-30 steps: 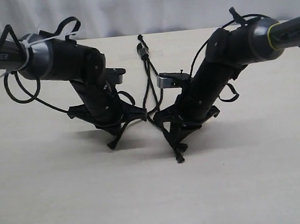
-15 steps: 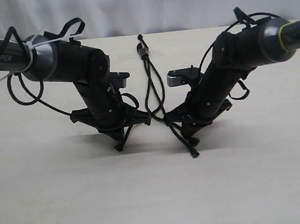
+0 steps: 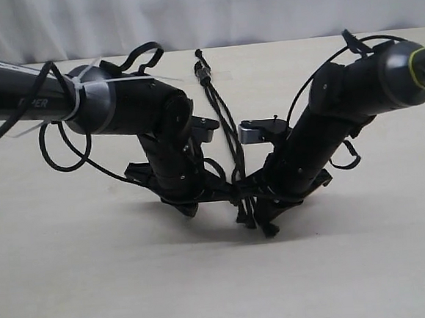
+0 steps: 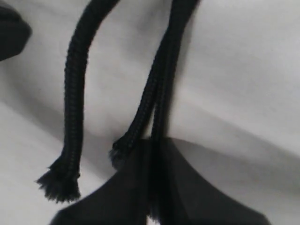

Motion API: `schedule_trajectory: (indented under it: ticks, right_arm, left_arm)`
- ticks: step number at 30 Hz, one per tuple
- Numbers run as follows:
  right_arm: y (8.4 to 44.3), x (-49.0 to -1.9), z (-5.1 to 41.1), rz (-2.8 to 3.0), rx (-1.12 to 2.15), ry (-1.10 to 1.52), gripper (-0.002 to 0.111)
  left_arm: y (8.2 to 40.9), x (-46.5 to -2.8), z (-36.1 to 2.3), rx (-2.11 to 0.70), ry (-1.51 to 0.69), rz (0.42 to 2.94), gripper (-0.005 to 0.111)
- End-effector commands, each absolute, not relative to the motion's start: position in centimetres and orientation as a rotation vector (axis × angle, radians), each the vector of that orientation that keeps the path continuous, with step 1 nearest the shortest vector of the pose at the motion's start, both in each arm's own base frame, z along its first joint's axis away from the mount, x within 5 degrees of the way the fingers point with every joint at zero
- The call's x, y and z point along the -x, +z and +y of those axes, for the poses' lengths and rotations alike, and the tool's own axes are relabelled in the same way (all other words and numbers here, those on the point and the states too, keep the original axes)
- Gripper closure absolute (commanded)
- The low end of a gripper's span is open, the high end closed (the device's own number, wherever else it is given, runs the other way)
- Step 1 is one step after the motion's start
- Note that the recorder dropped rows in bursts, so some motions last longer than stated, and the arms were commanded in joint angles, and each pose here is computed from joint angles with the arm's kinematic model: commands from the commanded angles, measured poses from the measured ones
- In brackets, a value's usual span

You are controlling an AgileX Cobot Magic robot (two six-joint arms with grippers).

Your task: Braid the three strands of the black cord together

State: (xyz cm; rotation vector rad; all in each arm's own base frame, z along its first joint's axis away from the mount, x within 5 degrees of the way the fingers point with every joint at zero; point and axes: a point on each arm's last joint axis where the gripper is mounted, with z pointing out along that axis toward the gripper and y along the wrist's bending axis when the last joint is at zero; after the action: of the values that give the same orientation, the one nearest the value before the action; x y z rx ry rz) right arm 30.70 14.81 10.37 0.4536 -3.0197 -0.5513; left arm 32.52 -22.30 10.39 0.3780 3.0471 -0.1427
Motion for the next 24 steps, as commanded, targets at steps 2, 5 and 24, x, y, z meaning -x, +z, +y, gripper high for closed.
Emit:
schedule_trajectory:
  ticks: [2,5,24]
  right_arm:
    - [9.3,-29.0,14.2,-2.994,-0.443,-0.501,0.104]
    - [9.8,-29.0,14.3,-3.020,-0.430,-0.521,0.095]
    - [16.6,-27.0,8.8,-3.166,-0.347,-0.479,0.098]
  left_arm:
    - [9.8,-31.4,-23.2,-0.376,-0.162,3.101,0.102]
    - [9.9,-31.3,-23.1,-0.379,-0.153,3.116,0.102]
    - [21.6,-29.9,-17.4,-0.424,-0.035,2.803,0.102]
